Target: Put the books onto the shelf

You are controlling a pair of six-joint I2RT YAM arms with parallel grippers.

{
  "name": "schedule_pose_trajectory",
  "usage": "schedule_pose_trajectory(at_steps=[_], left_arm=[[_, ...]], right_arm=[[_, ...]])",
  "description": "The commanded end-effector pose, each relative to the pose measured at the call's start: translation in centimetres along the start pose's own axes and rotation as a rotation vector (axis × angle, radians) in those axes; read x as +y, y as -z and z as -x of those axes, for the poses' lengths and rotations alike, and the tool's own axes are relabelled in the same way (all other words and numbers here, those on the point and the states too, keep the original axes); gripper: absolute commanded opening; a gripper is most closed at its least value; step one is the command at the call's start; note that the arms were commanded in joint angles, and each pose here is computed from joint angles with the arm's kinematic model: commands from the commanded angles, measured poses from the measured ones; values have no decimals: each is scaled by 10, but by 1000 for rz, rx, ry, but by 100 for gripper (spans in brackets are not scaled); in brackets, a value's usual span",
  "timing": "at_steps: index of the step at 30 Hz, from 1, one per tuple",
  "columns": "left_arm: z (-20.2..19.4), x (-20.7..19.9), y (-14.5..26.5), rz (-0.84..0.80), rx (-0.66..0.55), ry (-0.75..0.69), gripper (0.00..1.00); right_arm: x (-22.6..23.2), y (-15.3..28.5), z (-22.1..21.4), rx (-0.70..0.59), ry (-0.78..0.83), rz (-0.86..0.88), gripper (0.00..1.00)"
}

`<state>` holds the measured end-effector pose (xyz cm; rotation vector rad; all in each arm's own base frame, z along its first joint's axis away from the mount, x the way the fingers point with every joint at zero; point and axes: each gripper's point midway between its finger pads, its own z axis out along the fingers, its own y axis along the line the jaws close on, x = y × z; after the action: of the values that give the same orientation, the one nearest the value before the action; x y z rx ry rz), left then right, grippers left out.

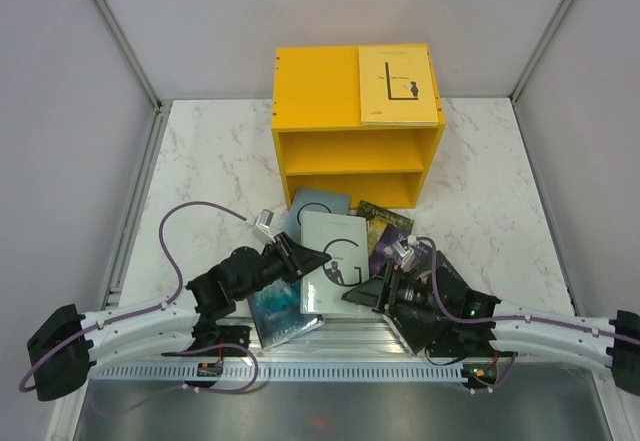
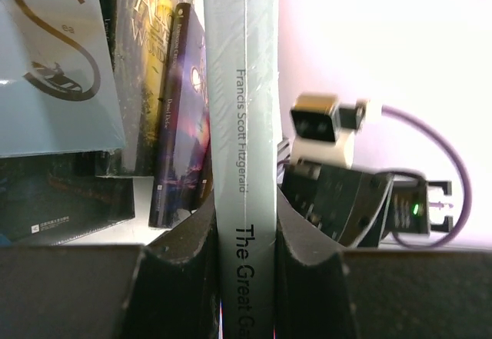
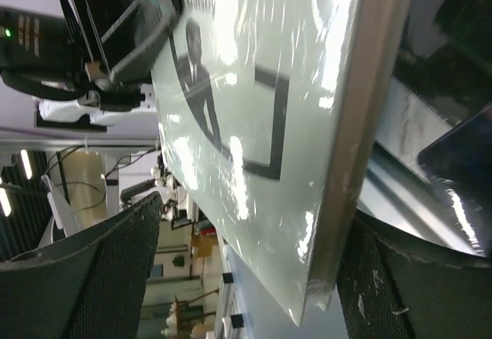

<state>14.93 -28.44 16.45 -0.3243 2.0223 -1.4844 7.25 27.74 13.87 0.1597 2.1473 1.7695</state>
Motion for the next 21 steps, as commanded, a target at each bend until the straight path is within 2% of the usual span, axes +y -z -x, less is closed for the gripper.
schedule_pose_trajectory(at_steps=[1,5,12,16,21], left_arm=[[33,-59,12,-217,-139,105,2],[36,-53,20,-211,-157,118,2],[37,-41,31,-206,-172,140,2],[35,-36,31,-193,-169,147,2],[31,-29,26,-167,-156,142,2]], right_arm=[[11,-5,-3,-113,-26,88,86],[17,-7,3,-203,-53,107,75],[25,-1,25,-339,-48,111,68],[26,-2,28,-356,-45,111,62],[65,-8,24,-326,-65,225,49]])
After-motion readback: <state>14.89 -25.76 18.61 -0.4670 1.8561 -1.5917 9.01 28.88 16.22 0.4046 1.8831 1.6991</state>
